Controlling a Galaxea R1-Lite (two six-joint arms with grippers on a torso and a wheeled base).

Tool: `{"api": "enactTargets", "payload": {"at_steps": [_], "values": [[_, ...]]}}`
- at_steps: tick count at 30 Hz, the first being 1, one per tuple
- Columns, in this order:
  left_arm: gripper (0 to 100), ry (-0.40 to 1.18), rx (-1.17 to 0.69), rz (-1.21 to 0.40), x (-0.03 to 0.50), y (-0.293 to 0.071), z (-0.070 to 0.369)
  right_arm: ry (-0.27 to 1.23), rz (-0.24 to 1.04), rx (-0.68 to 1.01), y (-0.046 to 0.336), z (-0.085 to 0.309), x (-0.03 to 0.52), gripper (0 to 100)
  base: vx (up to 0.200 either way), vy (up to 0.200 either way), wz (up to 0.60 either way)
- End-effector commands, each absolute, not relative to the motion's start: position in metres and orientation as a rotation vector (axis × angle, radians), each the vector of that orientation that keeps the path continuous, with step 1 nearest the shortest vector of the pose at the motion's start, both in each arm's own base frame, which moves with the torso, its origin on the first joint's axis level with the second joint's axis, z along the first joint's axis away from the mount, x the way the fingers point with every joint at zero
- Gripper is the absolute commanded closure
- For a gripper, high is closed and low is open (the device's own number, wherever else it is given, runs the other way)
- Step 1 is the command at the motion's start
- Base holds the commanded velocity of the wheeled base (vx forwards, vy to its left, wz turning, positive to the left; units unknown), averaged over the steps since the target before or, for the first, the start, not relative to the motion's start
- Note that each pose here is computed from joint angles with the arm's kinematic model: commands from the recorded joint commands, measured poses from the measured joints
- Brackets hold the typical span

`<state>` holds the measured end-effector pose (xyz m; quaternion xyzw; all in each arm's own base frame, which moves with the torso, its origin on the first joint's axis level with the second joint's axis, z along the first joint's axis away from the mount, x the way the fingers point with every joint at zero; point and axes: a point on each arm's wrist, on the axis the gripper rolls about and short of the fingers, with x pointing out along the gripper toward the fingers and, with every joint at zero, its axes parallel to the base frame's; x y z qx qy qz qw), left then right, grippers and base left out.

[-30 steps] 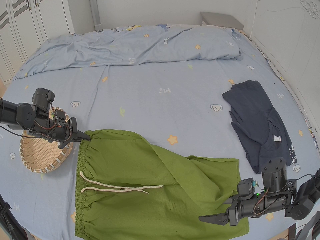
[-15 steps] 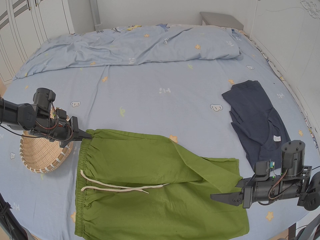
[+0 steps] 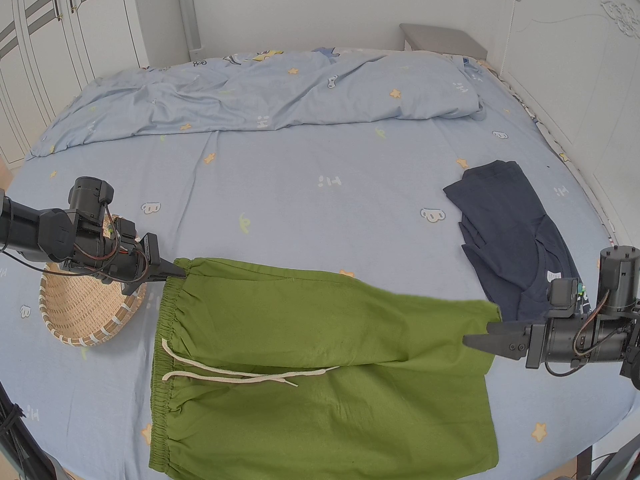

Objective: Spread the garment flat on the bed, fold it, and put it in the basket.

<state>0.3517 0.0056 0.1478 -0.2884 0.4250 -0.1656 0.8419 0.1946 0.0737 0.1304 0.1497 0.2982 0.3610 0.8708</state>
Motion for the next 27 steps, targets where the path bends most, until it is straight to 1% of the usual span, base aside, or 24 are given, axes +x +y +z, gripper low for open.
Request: {"api": "enactTargets", "payload": {"at_steps": [1, 7, 10, 14, 16, 17, 19, 25, 27], "values": [[100, 0.893, -0.618, -0.349, 0.353, 0.005, 0.146, 0.610, 0.719, 0.336, 0.063, 0.131, 0.207, 0, 0.000, 0.000, 0.00], [100, 0.879, -0.632, -0.345, 0.354, 0.005, 0.146, 0.637, 0.673, 0.345, 0.056, 0.122, 0.218, 0, 0.000, 0.000, 0.00], [100, 0.879, -0.630, -0.348, 0.354, 0.004, 0.146, 0.629, 0.671, 0.339, 0.055, 0.124, 0.217, 0, 0.000, 0.000, 0.00], [100, 0.879, -0.630, -0.348, 0.354, 0.004, 0.146, 0.614, 0.638, 0.340, 0.046, 0.125, 0.212, 0, 0.000, 0.000, 0.00], [100, 0.878, -0.629, -0.349, 0.354, 0.004, 0.147, 0.614, 0.623, 0.329, 0.042, 0.123, 0.211, 0, 0.000, 0.000, 0.00], [100, 0.878, -0.629, -0.347, 0.355, 0.004, 0.146, 0.608, 0.587, 0.294, 0.031, 0.118, 0.211, 0, 0.000, 0.000, 0.00], [100, 0.884, -0.631, -0.347, 0.355, 0.004, 0.144, 0.598, 0.565, 0.255, 0.023, 0.115, 0.210, 0, 0.000, 0.000, 0.00], [100, 0.888, -0.630, -0.345, 0.356, 0.004, 0.142, 0.662, 0.570, 0.246, 0.024, 0.099, 0.219, 0, 0.000, 0.000, 0.00], [100, 0.886, -0.630, -0.344, 0.356, 0.005, 0.143, 0.681, 0.590, 0.244, 0.030, 0.092, 0.228, 0, 0.000, 0.000, 0.00]]}}
